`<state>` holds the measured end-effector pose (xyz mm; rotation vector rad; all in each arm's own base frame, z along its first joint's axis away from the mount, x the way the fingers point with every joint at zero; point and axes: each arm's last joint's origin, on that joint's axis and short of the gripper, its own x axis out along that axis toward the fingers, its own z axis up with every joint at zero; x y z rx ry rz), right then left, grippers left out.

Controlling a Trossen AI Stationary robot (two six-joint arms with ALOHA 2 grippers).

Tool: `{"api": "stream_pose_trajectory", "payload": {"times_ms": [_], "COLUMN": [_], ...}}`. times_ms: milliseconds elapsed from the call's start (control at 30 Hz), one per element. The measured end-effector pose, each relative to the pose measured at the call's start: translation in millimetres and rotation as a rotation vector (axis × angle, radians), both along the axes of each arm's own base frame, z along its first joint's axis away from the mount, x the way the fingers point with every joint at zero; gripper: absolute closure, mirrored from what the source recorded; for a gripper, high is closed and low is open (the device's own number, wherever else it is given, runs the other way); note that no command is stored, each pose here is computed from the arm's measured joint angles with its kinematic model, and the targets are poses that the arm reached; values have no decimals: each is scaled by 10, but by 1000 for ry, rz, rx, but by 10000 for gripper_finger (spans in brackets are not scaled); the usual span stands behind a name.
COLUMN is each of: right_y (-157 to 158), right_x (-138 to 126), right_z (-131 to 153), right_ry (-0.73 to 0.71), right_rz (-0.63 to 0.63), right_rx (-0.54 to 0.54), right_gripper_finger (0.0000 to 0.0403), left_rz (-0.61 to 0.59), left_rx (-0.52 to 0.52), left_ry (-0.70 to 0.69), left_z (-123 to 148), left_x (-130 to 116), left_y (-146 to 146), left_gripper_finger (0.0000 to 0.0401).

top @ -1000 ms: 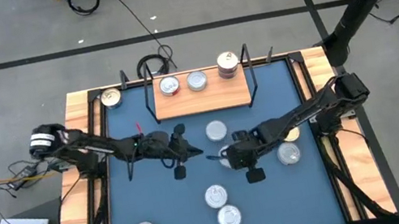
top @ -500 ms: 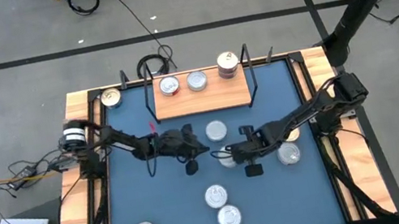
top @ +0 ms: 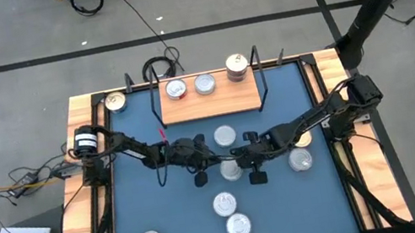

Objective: Stack canned seafood by type on shelf
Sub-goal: Stack the green tuna can on top of the green tuna can on the shelf

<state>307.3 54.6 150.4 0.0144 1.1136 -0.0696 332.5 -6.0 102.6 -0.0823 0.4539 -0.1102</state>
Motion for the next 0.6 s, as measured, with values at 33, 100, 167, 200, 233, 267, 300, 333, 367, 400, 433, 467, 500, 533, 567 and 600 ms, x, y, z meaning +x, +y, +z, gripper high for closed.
{"api": "stream_pose_trajectory", "payload": {"times_ms": [33, 100, 167, 200, 233, 267, 300, 333, 367, 400, 433, 467, 500, 533, 567, 600], "right_y": [20, 77, 142, 174, 201, 227, 260, 290, 320, 348, 366, 378, 387, 390, 393, 401], "right_x": [-15, -46, -61, -70, -78, -80, -76, -65, -44, -23, -3, 15, 34, 56, 75, 87], "right_z": [-2, 9, 36, 45, 55, 63, 72, 79, 68, 56, 29, -5, -35, -67, -98, -130], "right_ry": [13, 24, 9, 2, -4, -12, -24, -40, -56, -72, -81, -83, -88, -95, -100, -102], "right_rz": [-1, 1, 3, 1, -1, 5, 20, 35, 50, 62, 71, 76, 82, 81, 79, 74], "right_rx": [11, 24, 21, 12, 6, 8, 23, 45, 61, 67, 64, 63, 63, 63, 62, 50], "right_gripper_finger": [400, 400, 400, 400, 400, 400, 400, 400, 400, 400, 400, 400, 400, 400, 400, 400], "left_rz": [0, -1, -2, -3, -4, -4, -6, -9, -11, -12, -12, -13, -13, -14, -13, -7], "left_rx": [0, 1, 3, 5, 6, 7, 11, 17, 21, 24, 25, 25, 26, 27, 29, 32], "left_ry": [1, 2, 3, 4, 4, 3, 2, 1, 1, 0, -1, -1, -1, -1, -1, 0], "left_z": [-2, -3, -4, -5, -6, -5, -5, -5, -5, -5, -4, -4, -4, -4, -4, -5], "left_x": [0, -1, -1, -3, -3, -2, -3, -3, -3, -3, -3, -2, -2, -2, -3, -3], "left_y": [-1, -3, -3, -3, -3, -3, -3, -3, -3, -3, -2, -2, -2, -2, -2, 1], "left_gripper_finger": [401, 401, 401, 401, 401, 401, 401, 401, 401, 401, 400, 400, 400, 400, 400, 400]}}
